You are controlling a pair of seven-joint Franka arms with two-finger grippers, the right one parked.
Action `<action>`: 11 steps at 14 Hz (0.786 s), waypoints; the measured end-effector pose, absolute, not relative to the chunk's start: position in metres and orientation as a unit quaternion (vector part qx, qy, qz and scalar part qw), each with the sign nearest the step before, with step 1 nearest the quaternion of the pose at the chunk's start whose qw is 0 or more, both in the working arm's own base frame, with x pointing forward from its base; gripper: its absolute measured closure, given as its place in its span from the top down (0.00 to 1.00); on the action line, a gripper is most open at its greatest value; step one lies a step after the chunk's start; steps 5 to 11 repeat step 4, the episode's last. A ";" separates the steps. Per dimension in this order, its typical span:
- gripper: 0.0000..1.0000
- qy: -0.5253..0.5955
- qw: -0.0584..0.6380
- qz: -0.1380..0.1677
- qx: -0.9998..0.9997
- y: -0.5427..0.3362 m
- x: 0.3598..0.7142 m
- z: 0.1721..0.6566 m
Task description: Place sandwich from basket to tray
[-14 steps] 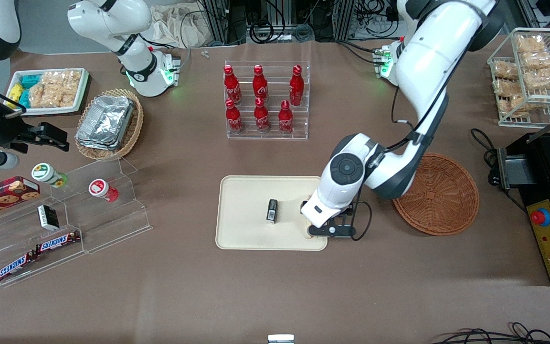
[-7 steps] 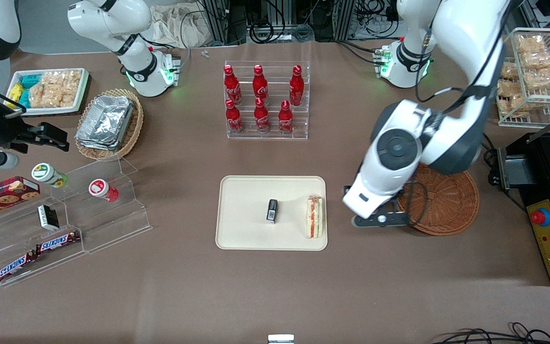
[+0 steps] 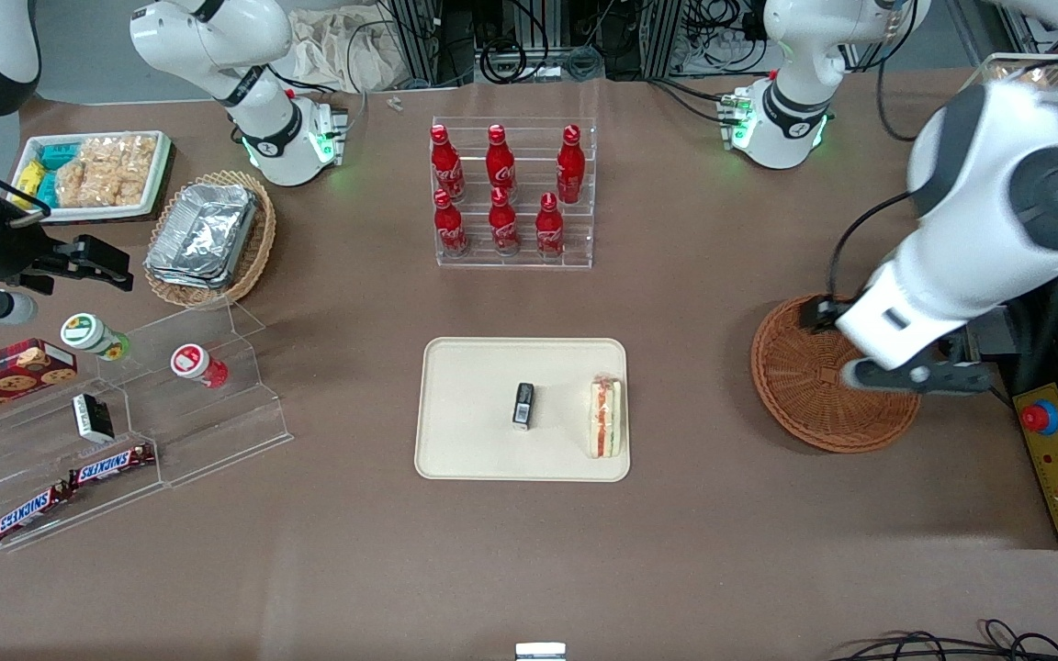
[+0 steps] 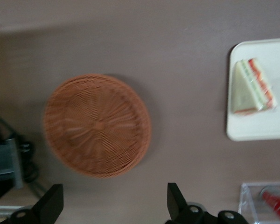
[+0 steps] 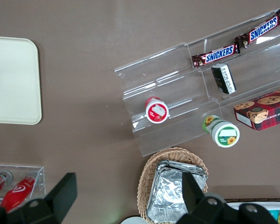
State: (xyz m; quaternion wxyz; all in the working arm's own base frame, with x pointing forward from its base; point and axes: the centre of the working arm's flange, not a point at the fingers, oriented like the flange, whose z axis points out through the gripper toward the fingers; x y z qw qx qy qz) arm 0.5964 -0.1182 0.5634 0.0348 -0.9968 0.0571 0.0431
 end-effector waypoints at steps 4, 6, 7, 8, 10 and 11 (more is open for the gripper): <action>1.00 0.057 0.016 0.024 -0.998 -0.056 0.565 0.628; 1.00 0.057 0.016 0.024 -0.998 -0.056 0.565 0.628; 1.00 0.057 0.016 0.024 -0.998 -0.056 0.565 0.628; 1.00 0.057 0.016 0.024 -0.998 -0.056 0.565 0.628; 1.00 0.057 0.016 0.024 -0.998 -0.056 0.565 0.628; 1.00 0.057 0.016 0.024 -0.998 -0.056 0.565 0.628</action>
